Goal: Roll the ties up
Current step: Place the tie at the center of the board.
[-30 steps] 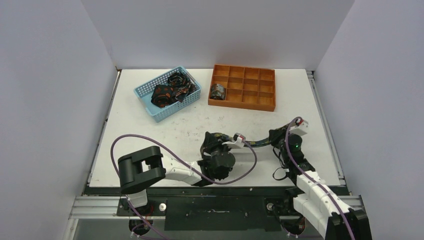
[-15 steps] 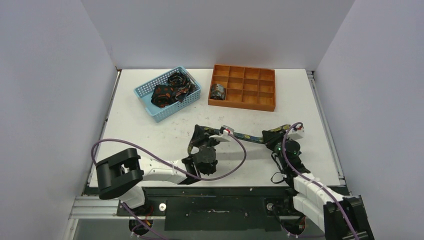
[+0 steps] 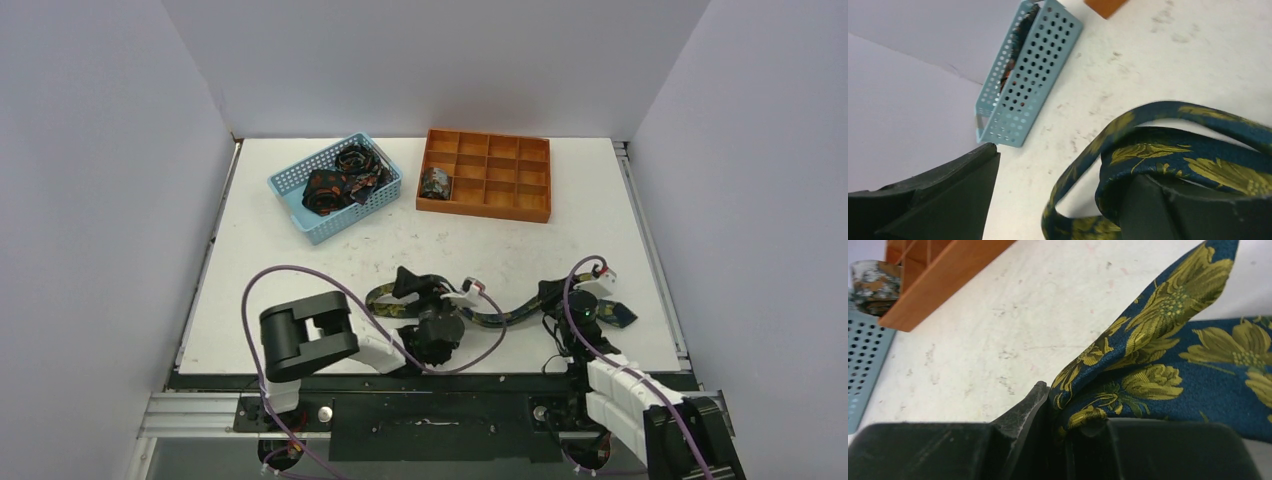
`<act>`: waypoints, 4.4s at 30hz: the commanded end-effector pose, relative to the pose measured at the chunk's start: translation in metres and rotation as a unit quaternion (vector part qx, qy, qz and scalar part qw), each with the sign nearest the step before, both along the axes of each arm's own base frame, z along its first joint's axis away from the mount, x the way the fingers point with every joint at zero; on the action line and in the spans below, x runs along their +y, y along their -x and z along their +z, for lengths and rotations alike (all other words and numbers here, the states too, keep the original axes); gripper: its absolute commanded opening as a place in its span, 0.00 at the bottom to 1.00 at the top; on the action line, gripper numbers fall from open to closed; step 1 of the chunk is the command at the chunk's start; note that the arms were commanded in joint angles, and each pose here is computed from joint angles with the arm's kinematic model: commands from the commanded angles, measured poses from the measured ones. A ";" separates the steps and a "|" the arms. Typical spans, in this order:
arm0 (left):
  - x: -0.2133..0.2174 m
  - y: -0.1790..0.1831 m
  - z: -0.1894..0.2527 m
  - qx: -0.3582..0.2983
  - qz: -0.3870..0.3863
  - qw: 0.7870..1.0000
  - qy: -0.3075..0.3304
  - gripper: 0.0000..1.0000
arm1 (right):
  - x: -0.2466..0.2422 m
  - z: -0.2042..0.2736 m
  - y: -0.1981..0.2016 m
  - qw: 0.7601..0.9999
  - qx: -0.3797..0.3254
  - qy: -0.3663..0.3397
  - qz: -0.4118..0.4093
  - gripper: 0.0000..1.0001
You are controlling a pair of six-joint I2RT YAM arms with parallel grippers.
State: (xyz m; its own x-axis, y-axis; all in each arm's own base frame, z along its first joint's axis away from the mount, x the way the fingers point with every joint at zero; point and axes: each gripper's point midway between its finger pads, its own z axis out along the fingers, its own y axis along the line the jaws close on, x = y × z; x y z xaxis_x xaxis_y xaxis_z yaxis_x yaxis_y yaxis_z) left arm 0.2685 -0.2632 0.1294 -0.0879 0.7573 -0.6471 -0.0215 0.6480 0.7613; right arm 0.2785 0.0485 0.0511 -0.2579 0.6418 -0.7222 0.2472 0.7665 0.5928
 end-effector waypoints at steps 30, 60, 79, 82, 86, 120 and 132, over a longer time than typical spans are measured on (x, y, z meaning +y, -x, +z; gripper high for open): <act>0.032 0.074 0.033 0.250 -0.020 0.906 0.341 0.96 | -0.034 0.058 0.028 0.996 0.060 0.017 -0.071 1.00; 0.106 0.045 -0.011 0.273 0.080 0.752 0.595 0.75 | 0.222 0.047 -0.010 0.903 0.056 0.300 0.303 0.67; 0.120 0.063 -0.033 0.276 0.090 0.734 0.614 0.73 | 0.257 0.002 -0.020 0.805 0.072 0.424 0.409 0.26; 0.122 0.065 -0.036 0.275 0.091 0.734 0.615 0.72 | 0.255 0.021 -0.010 0.806 0.045 0.435 0.400 0.08; 0.127 0.068 -0.039 0.269 0.094 0.730 0.621 0.70 | 0.251 0.046 0.014 0.800 -0.004 0.462 0.383 0.05; 0.110 0.075 -0.030 0.265 0.048 0.665 0.697 0.78 | 0.173 0.014 0.115 0.906 0.095 0.254 0.325 0.84; 0.117 0.078 -0.039 0.262 0.060 0.667 0.695 0.74 | 0.188 -0.032 0.127 0.848 0.142 0.374 0.347 0.52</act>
State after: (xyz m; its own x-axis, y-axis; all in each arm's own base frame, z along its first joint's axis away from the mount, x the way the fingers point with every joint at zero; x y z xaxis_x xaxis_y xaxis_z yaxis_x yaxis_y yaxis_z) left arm 0.1837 -0.1445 0.0714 -0.6338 -0.5321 -0.5614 -0.1368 0.7915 -0.5957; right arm 0.1511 0.2287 0.0182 -0.6232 -0.3361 -0.7061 -0.3662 0.9232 -0.1163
